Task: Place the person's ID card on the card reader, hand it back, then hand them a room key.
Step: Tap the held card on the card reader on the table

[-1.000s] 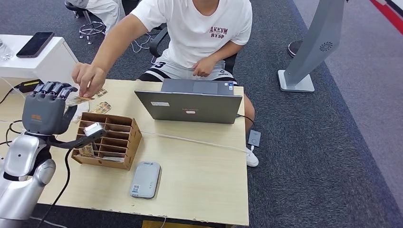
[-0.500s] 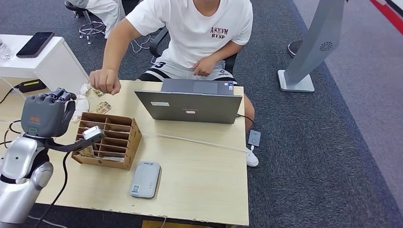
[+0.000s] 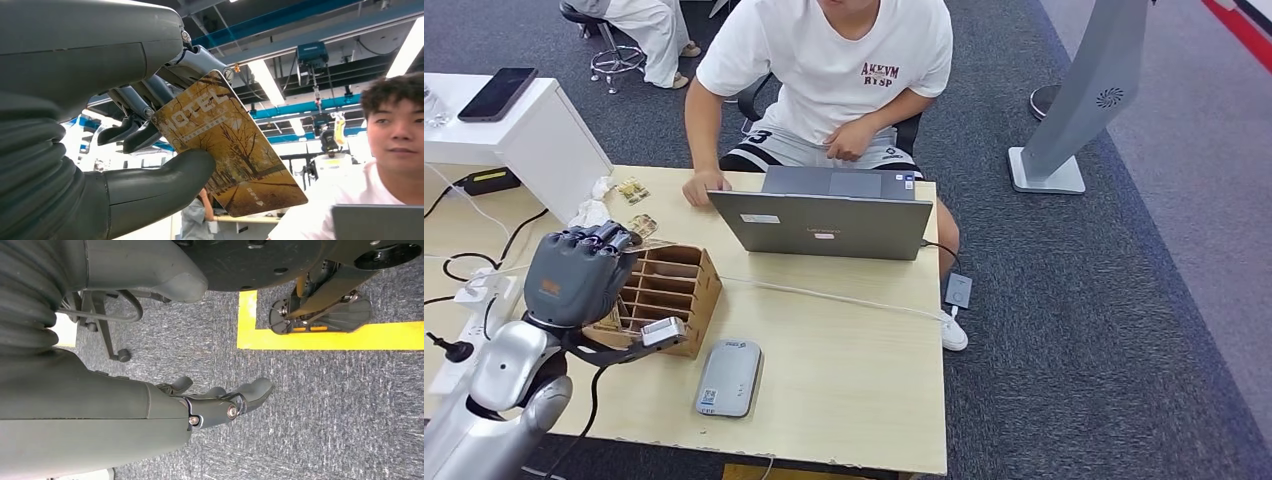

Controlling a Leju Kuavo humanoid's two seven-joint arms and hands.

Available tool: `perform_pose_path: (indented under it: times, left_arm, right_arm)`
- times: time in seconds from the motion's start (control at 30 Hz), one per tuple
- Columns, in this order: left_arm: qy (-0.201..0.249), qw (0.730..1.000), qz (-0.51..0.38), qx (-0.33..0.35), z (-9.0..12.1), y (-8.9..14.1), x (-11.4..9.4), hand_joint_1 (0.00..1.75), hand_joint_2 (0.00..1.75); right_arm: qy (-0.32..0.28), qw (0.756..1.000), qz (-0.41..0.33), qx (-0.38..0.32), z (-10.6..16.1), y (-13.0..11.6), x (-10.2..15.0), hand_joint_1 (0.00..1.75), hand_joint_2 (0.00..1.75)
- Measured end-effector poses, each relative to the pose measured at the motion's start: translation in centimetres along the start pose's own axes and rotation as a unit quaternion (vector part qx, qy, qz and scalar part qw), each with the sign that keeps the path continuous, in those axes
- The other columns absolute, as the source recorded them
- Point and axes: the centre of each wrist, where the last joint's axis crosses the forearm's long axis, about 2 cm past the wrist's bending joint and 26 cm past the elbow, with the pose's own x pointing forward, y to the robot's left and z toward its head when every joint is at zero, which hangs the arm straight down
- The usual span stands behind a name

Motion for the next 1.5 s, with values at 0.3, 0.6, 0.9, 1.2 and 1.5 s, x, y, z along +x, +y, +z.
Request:
perform_pose_path:
  times: [0.3,0.6,0.9,1.2,1.5]
  left_arm:
    - [-0.043,0.996,0.002,-0.076,1.7,-1.3,6.5,1.75,1.75]
    - [-0.064,0.981,-0.01,-0.184,3.8,-2.5,7.8,1.75,1.75]
    - [-0.064,0.956,-0.031,-0.285,6.8,-3.3,7.1,1.75,1.75]
    - [-0.081,0.942,-0.034,-0.325,9.0,-3.8,7.5,1.75,1.75]
    - [-0.105,0.939,-0.034,-0.325,10.1,-4.2,8.4,1.75,1.75]
  right_arm:
    - [0.013,1.0,0.013,0.0,0.5,0.6,-1.6,0.0,1.75]
    - [0.025,1.0,0.008,0.0,0.6,0.9,-1.6,0.0,1.75]
    - [0.032,0.999,0.004,-0.009,0.6,1.2,-1.6,0.0,1.75]
    - [0.037,0.999,0.009,-0.008,0.6,1.3,-1.6,0.0,1.75]
    - [0.039,0.999,0.016,-0.005,0.7,1.3,-1.6,0.0,1.75]
